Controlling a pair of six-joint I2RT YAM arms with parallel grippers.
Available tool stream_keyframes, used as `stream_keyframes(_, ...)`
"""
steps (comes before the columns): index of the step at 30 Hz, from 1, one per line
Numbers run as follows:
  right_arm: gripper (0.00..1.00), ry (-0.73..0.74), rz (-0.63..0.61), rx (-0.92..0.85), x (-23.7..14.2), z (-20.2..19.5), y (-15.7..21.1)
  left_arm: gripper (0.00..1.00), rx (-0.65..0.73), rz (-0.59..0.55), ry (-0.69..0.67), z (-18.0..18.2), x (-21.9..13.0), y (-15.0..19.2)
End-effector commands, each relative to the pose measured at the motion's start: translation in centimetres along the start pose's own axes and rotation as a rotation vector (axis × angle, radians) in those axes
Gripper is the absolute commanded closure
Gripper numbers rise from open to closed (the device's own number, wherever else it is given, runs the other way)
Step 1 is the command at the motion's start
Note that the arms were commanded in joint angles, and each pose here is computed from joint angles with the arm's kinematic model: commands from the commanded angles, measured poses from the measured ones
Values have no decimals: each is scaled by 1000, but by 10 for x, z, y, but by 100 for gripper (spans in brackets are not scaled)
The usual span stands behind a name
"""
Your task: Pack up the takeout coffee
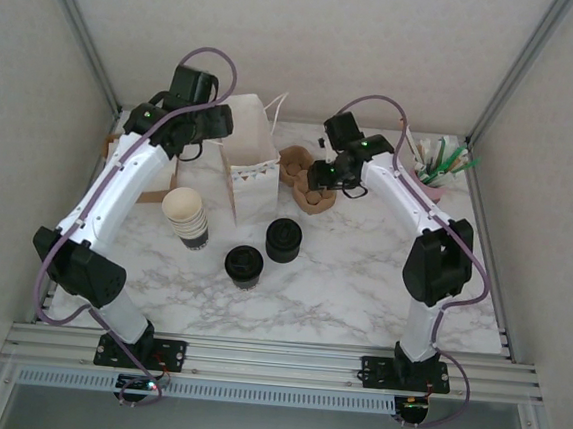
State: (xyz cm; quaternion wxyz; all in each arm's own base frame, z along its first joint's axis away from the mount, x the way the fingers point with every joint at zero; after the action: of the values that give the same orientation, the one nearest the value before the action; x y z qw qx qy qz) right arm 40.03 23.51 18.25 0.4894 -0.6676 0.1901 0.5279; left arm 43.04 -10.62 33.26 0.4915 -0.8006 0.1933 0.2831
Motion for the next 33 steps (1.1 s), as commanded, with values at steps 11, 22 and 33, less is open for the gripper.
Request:
stream_keyframes(11,45,-64,-77,13,-35,10,-7,43,44,94,-61,11,34,26)
stream_keyframes(22,46,-71,-75,21,-39,11,4,72,30,105,-79,14,46,31)
stream_keyframes(33,46,-40,-102,29,-59,3,16,100,-52,-24,-8,-2,14,-11)
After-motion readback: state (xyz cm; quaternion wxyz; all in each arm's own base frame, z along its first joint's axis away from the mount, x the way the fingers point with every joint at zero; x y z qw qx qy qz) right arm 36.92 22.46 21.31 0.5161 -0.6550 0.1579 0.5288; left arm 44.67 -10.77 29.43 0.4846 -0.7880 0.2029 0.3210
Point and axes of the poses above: each hand's point on the last joint's axis, 136 mm out from that joint toward the fingers, its own x axis out along the fingers, its own z axis along the line the jaws close on, y = z × x, the point moved 1 cm from there along -x, back along the fingers, and after that the axes turned 13 degrees about -x, right-handed, at the moved point
